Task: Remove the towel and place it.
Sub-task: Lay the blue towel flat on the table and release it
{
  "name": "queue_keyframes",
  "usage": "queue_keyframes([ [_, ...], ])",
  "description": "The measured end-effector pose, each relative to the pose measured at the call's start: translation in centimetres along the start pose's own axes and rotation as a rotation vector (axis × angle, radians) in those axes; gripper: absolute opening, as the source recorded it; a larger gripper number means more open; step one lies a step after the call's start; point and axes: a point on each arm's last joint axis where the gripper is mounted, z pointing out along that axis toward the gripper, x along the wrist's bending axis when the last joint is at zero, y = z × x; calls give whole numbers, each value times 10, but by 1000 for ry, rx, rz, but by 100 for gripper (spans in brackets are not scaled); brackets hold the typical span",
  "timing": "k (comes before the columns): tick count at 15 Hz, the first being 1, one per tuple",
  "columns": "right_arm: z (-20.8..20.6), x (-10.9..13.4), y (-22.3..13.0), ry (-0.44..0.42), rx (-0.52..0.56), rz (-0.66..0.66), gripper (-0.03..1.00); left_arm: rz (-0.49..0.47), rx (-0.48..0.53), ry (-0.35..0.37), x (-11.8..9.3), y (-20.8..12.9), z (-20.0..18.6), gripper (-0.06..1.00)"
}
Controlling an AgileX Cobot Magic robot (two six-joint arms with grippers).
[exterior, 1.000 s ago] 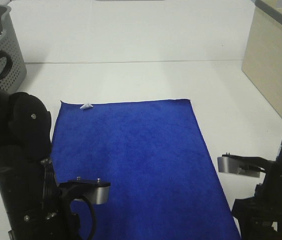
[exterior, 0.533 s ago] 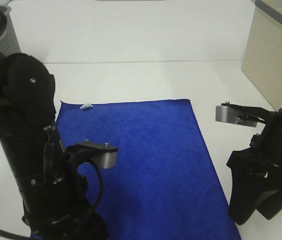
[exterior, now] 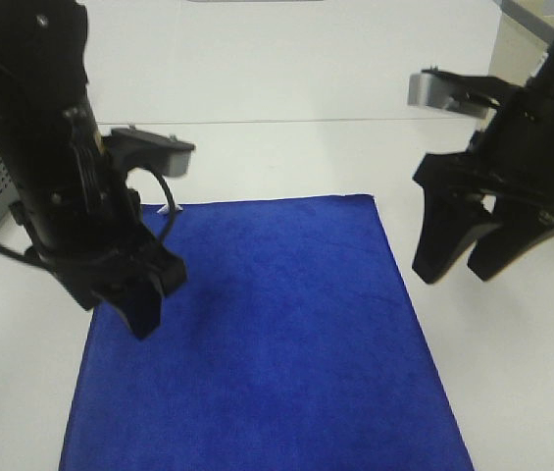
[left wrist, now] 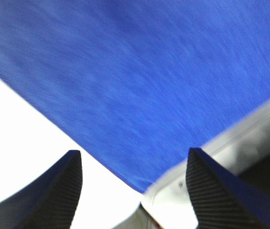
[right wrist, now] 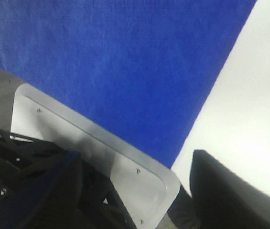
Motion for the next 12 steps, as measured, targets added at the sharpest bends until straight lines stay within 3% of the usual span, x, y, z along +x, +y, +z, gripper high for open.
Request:
queue_keyframes([
  [3, -21, 3, 47, -15, -111, -22, 64, -139, -126, 12, 59, 17, -33, 60],
  [5, -31, -9, 75, -6, -170, 7, 64, -201, -164, 12, 91, 16, -47, 60],
  [9, -44, -52, 123, -17, -273, 79, 64, -275, -231, 7, 130, 13, -57, 60],
  [10, -39, -59, 139, -19, -286, 78, 65, -306, -253, -22, 149, 20, -51, 60],
  [12, -28, -66, 148, -17, -273, 83, 73, -281, -249, -35, 159, 36, -34, 60],
])
